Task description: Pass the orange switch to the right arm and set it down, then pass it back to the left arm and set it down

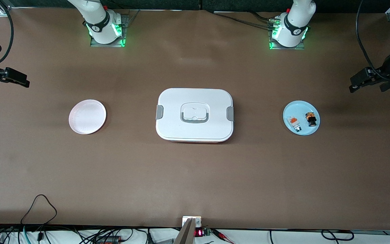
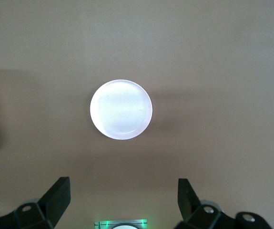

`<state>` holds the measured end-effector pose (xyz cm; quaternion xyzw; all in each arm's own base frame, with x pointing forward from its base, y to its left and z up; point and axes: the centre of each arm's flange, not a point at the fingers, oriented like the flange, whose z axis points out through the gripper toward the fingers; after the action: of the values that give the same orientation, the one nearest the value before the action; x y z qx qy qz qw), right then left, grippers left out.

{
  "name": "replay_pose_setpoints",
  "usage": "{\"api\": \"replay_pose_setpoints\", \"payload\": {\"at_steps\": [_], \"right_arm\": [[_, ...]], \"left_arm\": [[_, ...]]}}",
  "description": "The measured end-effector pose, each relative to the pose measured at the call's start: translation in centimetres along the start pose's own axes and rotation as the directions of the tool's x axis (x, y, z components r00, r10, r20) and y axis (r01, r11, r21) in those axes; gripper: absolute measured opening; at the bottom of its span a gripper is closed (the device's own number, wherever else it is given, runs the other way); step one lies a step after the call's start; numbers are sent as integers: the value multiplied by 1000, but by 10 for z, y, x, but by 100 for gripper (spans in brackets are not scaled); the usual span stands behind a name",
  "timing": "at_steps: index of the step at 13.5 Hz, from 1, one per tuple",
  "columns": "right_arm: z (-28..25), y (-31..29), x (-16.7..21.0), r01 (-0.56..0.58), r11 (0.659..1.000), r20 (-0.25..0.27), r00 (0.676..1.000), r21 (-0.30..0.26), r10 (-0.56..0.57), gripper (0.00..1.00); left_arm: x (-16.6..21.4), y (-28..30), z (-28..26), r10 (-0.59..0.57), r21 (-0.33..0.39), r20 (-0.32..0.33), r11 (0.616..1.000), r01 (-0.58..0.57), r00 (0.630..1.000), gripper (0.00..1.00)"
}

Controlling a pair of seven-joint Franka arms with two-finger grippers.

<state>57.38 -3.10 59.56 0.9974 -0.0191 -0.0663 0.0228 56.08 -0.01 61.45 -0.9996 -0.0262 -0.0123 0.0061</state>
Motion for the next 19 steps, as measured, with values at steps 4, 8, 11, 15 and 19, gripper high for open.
{"api": "replay_pose_setpoints", "payload": {"at_steps": [4, 8, 11, 15, 19], "right_arm": [[0, 0, 0, 0, 1000, 0, 1000, 0, 0, 100], [0, 0, 0, 0, 1000, 0, 1000, 0, 0, 100], [0, 0, 0, -1, 1000, 0, 1000, 0, 1, 100], [-1, 1, 0, -2, 1000, -1, 1000, 0, 2, 100], [-1, -1, 0, 2, 1000, -2, 1000, 1, -2, 100]], "left_arm": [[1, -4, 1, -6, 0, 2, 1000, 6, 1000, 100], [3, -10, 5, -16, 1, 9, 1000, 16, 1000, 100], [7, -15, 19, -5, 0, 41, 1000, 5, 999, 100], [17, -45, 85, 280, -31, 91, 960, -278, 956, 99], [17, -65, 176, 558, -49, 53, 830, -556, 828, 100]]}}
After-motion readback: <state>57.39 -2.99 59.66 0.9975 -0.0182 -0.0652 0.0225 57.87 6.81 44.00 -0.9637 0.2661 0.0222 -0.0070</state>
